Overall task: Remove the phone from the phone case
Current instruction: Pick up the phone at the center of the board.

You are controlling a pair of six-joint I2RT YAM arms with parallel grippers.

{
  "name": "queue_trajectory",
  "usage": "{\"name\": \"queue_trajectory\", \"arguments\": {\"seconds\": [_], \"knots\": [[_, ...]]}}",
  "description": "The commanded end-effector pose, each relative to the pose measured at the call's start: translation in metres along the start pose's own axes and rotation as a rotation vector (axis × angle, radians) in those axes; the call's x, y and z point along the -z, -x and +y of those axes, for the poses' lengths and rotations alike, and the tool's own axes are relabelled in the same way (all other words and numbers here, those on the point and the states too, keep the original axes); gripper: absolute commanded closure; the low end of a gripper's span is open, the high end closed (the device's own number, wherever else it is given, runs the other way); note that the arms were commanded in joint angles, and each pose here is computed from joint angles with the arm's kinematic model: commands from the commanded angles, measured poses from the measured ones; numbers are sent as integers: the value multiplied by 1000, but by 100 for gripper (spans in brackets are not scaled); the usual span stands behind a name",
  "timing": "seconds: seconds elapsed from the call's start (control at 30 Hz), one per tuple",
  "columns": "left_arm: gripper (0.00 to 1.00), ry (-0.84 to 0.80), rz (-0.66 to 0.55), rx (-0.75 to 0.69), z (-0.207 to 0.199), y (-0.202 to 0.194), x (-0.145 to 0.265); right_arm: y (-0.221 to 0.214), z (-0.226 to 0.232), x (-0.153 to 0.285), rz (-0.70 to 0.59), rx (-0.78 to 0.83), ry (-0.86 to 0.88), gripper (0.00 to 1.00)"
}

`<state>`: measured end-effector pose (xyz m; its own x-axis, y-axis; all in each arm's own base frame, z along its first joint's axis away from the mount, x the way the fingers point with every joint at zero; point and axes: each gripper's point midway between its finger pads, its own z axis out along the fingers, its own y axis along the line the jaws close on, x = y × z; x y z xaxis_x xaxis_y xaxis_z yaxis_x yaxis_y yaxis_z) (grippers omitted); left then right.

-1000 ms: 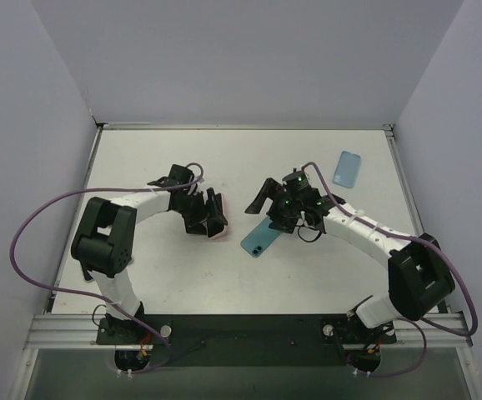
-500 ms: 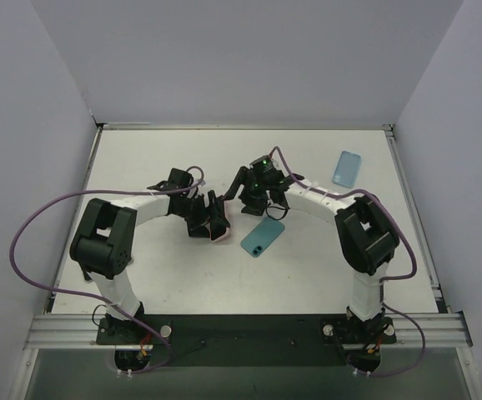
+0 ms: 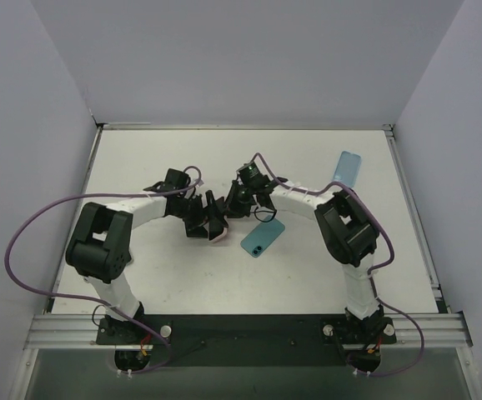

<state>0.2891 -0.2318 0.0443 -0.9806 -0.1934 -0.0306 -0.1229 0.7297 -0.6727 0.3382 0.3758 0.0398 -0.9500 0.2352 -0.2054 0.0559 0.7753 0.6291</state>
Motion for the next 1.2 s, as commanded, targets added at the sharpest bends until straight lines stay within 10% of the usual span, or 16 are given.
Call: {"name": "queue_trajectory", "arguments": {"seconds": [0.0,0.23,0.77,1.17], "knots": [[36,-76,-13,-80,-27,-1,18,3,10,14,10,-11,18,100],[4,-149,-18,-136,-49,-9,38,42,14,46,-67,-34,68,100],[3,-469,-293,-195,-103,30,173,67,57,154,-120,2,469,100],[3,-773,-277,-207,-155,30,194,19,88,222,-135,54,668,100]]}}
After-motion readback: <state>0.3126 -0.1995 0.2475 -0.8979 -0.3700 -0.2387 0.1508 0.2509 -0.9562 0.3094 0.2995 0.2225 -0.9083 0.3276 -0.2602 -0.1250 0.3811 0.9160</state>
